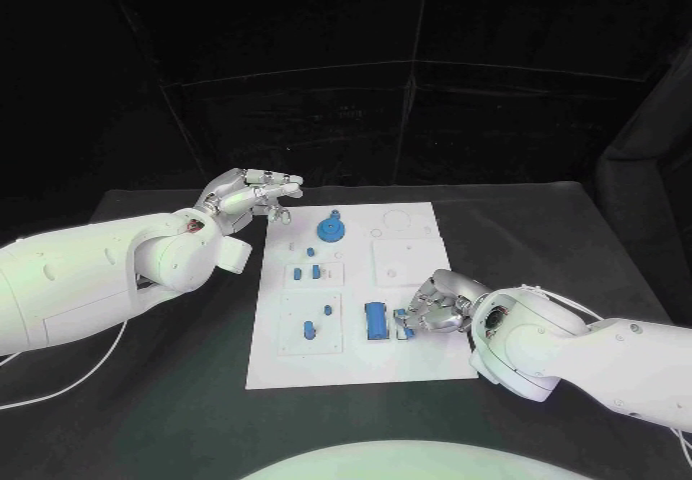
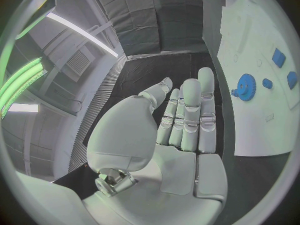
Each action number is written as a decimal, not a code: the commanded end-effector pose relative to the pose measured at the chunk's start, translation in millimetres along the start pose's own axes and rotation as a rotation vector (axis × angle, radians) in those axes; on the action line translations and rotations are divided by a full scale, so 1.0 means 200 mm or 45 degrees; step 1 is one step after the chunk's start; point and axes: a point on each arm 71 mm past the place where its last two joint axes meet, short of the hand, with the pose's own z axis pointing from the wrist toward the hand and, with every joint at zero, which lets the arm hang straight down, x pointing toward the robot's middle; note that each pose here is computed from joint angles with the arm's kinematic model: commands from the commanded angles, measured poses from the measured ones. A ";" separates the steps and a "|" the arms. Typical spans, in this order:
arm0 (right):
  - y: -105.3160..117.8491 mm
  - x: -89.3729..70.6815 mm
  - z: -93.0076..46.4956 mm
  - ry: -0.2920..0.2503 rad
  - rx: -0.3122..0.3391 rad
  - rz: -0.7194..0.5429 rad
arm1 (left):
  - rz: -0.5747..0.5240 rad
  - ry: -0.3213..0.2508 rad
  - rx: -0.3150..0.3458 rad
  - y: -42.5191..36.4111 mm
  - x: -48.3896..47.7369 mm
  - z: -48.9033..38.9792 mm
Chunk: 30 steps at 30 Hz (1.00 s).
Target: Assemble the parts on the task board
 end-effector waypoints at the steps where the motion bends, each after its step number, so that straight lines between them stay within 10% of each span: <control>1: 0.00 0.00 0.00 0.010 0.012 -0.005 | -0.008 0.020 0.013 -0.008 0.011 0.002; 30: 0.02 0.00 0.01 -0.005 -0.029 -0.033 | -0.009 0.019 0.008 -0.008 0.005 -0.005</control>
